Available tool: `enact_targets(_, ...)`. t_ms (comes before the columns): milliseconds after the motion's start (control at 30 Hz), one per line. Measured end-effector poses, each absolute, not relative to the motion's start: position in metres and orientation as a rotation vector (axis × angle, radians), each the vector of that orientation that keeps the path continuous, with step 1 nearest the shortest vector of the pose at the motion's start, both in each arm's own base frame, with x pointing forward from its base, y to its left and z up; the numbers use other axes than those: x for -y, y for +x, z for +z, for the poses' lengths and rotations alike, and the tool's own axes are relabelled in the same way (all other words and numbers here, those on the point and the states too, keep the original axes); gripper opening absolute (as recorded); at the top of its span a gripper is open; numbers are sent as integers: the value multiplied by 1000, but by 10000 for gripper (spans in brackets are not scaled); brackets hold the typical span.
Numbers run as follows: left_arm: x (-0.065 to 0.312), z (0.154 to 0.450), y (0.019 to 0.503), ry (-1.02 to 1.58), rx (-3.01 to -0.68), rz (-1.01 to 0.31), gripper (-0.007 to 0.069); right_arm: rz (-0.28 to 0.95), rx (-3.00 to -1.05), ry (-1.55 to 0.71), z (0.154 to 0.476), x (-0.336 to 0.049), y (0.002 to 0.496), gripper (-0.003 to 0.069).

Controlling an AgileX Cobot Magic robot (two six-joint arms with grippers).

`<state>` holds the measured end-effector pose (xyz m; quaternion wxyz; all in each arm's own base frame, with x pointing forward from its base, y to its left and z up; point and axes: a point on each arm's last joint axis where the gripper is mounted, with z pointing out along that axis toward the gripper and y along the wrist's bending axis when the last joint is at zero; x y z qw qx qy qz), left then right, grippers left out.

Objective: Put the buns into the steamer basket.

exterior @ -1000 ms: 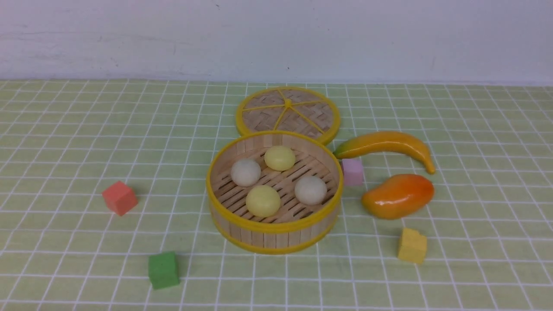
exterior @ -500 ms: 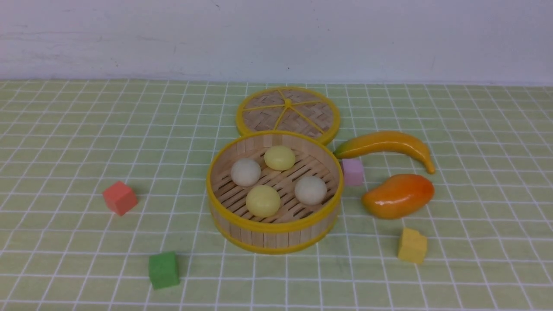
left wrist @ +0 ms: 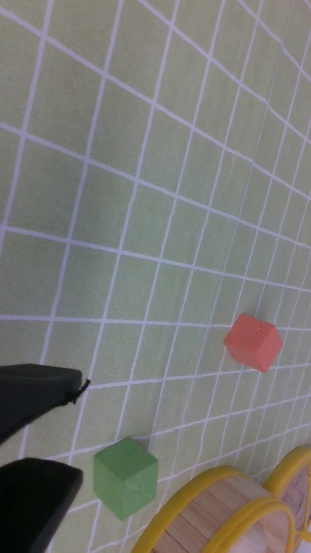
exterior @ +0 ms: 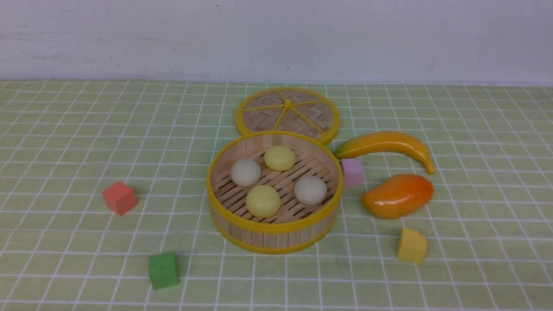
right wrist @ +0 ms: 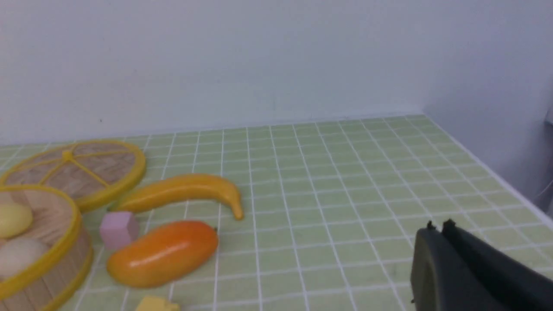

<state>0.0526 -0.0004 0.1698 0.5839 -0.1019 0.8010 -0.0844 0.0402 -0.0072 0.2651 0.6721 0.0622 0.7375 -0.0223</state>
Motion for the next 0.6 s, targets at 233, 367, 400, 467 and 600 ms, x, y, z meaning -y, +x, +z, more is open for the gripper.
enact_targets(233, 0, 170, 53, -238, -1870, -197, 238, -21, -1894, 173, 173, 7, 51, 9)
enact_targets(367, 0, 170, 53, -238, -1870, -197, 238, 11, -1880, 186, 173, 5, 51, 14)
enact_targets(400, 0, 170, 53, -238, -1870, -197, 238, 18, -1881, 179, 173, 5, 51, 15)
enact_targets(467, 0, 170, 53, -238, -1870, -197, 238, 36, -1881, 160, 173, 4, 52, 18)
enact_targets(600, 0, 170, 53, -238, -1870, -197, 238, 53, -1881, 145, 173, 3, 52, 22)
